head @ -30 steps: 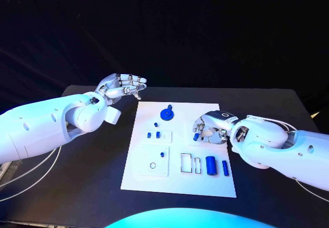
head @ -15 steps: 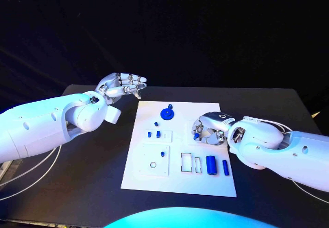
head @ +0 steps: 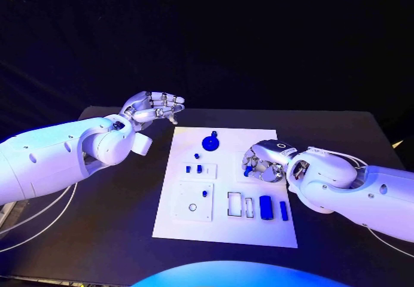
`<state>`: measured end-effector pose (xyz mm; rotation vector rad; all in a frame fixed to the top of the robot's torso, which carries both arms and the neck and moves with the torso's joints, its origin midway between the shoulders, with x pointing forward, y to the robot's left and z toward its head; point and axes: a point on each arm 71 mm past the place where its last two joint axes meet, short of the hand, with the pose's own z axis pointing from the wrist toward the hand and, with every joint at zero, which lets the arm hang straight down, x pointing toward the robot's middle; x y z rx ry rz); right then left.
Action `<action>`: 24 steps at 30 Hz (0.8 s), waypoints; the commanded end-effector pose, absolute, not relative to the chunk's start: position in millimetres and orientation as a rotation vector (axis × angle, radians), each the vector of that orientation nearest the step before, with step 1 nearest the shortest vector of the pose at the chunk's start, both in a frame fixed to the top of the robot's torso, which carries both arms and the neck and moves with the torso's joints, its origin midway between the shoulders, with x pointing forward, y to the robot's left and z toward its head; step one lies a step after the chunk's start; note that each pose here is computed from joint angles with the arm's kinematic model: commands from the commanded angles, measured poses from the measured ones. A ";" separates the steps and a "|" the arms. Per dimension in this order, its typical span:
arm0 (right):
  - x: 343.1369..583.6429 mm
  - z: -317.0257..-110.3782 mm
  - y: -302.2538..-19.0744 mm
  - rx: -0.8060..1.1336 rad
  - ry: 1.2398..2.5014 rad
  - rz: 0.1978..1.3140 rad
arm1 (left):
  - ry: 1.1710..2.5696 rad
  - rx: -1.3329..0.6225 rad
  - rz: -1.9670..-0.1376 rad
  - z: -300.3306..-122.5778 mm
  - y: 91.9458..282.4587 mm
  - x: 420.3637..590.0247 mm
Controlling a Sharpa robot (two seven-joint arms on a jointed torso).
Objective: Assemble the parts on the task board
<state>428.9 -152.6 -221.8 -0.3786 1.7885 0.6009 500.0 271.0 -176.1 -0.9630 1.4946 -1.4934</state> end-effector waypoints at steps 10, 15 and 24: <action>416.6 -186.9 -137.8 -0.388 1.670 0.731 | 1.491 -0.968 -1.508 -176.0 269.1 501.2; 406.8 -176.1 -126.6 -0.419 1.628 0.781 | 1.495 -0.967 -1.513 -176.3 267.3 501.4; 387.4 -175.6 -82.4 -0.492 1.586 0.912 | 1.501 -0.966 -1.522 -177.1 264.0 502.0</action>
